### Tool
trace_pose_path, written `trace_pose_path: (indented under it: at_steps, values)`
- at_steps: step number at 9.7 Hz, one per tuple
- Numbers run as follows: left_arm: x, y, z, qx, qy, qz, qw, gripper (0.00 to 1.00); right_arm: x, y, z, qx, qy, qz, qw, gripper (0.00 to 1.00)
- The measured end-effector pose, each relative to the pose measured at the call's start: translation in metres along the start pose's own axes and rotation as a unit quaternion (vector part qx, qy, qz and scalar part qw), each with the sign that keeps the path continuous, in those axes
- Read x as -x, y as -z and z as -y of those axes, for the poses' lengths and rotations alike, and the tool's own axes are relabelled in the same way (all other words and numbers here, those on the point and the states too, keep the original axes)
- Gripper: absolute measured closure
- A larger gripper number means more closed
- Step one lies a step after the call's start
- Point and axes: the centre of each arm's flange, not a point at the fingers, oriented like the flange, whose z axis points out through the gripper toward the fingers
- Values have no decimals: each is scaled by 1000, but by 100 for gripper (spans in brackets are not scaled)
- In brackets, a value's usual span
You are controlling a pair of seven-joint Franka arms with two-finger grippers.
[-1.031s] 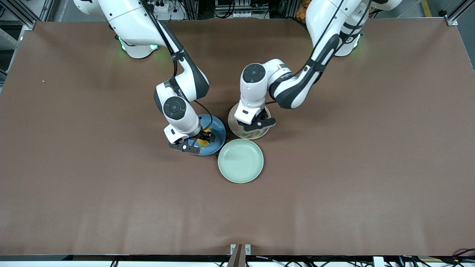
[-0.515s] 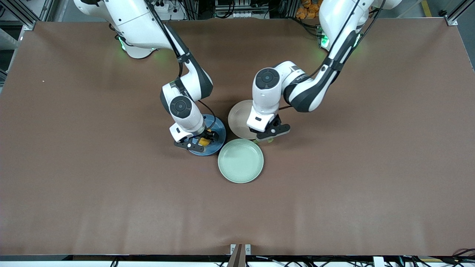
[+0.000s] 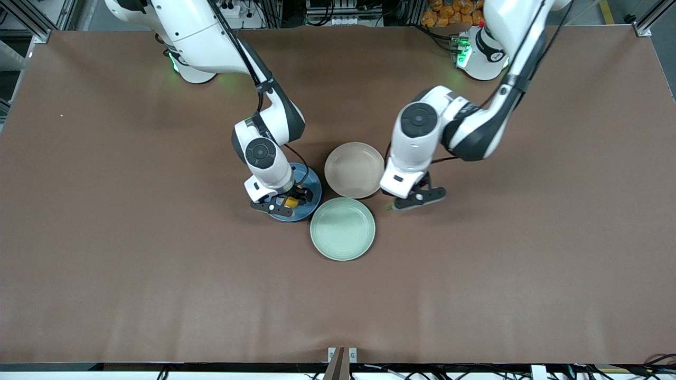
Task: Pick lemon and lettuce from blue and beige plates
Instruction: 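Lift the lettuce with the left gripper while the right gripper grasps the lemon, then carry the lettuce away from the plates and release it with the left gripper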
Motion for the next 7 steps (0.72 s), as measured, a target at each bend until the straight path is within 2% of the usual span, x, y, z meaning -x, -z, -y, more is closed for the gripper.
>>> trace_pose_path:
  at_steps: [3, 5, 7]
  values:
    - [-35, 11, 43, -15, -25, 7, 1000, 96, 1, -5, -1, 3, 0, 1, 1000, 2]
    - [-62, 13, 75, -30, -44, 22, 998, 96, 1, -5, -1, 2, -1, 1, 1000, 15]
    - [-91, 8, 118, -35, -71, 32, 996, 96, 0, -3, -1, 1, -3, 0, 1000, 43]
